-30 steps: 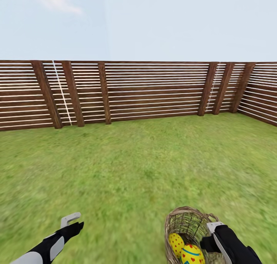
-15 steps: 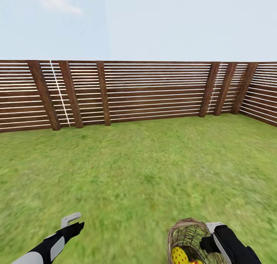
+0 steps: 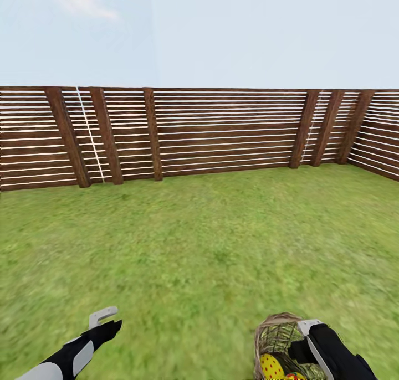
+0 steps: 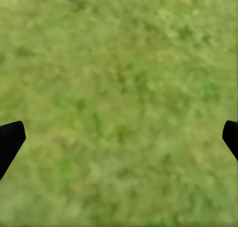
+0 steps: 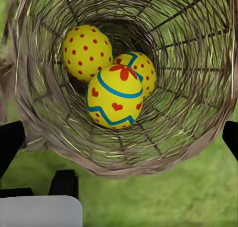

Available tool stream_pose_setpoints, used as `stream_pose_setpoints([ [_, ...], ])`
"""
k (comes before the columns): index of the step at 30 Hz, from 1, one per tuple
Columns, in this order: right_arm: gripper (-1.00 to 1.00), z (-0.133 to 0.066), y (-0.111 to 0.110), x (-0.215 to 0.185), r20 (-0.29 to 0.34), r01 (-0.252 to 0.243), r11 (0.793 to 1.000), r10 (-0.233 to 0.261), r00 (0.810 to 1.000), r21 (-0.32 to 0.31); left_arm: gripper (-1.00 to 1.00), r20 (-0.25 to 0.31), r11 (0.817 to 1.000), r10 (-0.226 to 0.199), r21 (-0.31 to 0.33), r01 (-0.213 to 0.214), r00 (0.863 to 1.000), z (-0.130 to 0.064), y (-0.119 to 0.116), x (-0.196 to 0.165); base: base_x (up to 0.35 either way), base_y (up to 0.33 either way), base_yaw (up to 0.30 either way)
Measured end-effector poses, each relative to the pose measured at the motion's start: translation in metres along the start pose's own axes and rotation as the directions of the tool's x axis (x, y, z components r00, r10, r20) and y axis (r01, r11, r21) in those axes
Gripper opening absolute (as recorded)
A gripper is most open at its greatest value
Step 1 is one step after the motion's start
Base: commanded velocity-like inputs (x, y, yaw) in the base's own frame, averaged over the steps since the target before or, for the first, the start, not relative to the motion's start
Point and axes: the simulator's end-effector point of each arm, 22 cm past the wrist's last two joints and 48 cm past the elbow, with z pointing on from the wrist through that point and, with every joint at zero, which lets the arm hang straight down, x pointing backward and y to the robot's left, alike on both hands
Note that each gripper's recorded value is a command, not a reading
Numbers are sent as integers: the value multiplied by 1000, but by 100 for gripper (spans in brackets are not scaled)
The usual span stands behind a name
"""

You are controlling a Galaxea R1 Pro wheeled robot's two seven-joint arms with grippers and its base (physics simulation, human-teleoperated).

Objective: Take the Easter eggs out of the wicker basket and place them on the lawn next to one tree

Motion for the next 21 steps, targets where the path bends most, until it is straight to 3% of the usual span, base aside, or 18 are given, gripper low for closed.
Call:
stream_pose_setpoints([
  [11,100,0,0,0,1,0,1000,0,1000,1,100,-1,1000,0,0,0,1000,0,0,0,-3,166,0],
  [21,100,0,-5,0,1,-3,1000,3,1000,5,100,-5,1000,0,10,0,1000,0,-8,4,92,234,0],
])
